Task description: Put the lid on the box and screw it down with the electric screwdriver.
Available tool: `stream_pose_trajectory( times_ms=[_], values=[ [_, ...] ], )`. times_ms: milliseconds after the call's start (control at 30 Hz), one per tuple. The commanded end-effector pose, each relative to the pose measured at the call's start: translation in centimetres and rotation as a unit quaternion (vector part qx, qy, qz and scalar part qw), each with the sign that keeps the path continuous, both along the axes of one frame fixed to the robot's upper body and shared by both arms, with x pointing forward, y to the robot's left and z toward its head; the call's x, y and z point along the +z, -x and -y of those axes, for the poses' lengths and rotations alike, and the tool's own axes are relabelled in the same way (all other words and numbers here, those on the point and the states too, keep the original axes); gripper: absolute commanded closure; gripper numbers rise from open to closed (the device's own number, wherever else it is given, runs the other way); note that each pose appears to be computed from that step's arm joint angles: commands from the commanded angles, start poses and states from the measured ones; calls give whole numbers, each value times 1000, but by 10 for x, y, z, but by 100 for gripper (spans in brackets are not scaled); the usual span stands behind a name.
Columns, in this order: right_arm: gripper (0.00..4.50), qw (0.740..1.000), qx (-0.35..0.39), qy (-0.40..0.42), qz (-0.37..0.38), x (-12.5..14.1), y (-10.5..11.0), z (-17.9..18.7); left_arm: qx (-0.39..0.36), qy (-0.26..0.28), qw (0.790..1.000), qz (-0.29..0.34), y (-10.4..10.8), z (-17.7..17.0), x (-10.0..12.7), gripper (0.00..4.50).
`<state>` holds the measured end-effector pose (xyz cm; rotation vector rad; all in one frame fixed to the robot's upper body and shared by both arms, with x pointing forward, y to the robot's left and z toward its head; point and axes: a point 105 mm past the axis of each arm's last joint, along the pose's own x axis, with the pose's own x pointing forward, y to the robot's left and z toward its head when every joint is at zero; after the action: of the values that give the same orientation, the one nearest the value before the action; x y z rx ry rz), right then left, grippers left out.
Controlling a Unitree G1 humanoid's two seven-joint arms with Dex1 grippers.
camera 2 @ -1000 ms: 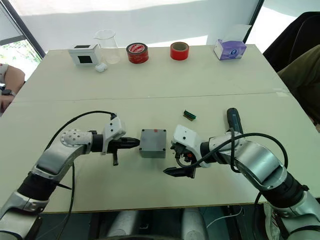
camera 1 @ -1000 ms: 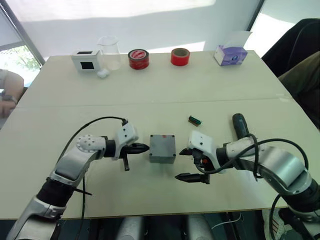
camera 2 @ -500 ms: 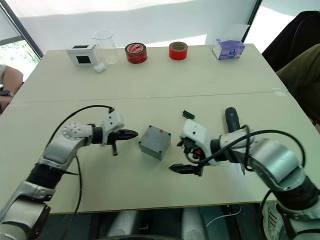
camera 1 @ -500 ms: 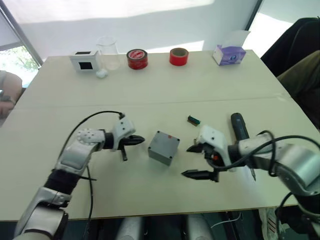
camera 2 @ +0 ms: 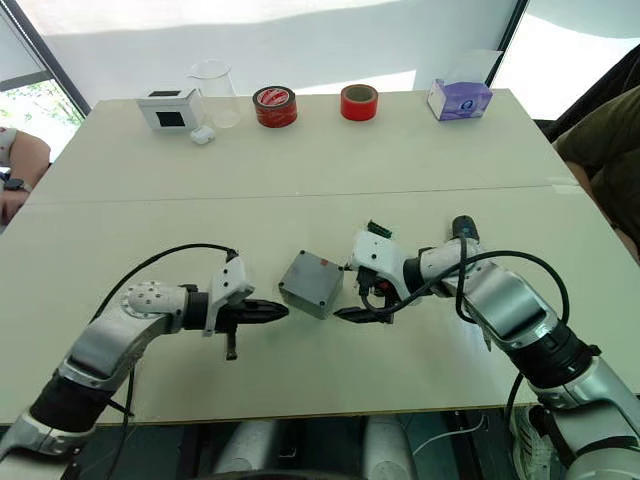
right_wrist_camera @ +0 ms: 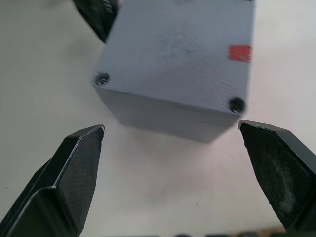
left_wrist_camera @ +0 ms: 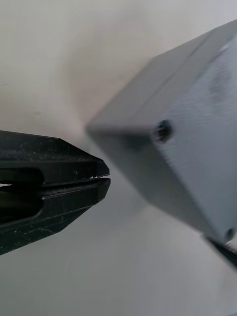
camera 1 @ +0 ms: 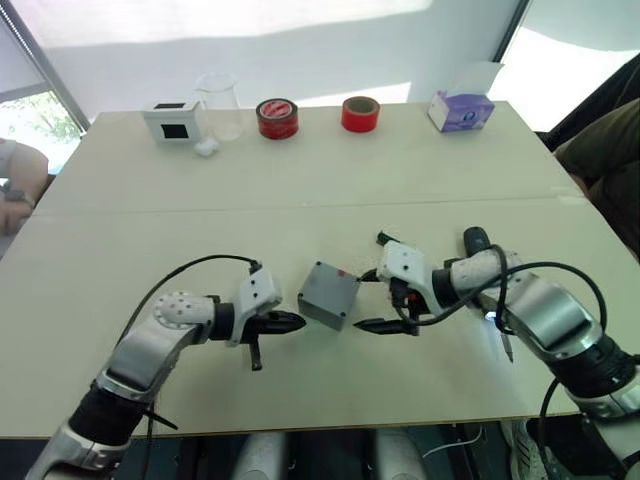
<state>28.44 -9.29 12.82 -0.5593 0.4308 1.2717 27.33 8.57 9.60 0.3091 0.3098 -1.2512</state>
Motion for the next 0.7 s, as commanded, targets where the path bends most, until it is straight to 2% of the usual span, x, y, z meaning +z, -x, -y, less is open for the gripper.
stream_pose_trajectory(
  times_ms=[33,267,700],
  values=[
    [1,999,30,-11,-2,7,12,-9,21,2,999,40,-16,-2,10,450],
    [1,999,20,-33,-25,10,26,-12,30,5,998,57,-28,-4,13,450],
    [1,998,-22,-45,-34,8,30,-14,23,17,997,70,-36,5,18,450]
  ],
)
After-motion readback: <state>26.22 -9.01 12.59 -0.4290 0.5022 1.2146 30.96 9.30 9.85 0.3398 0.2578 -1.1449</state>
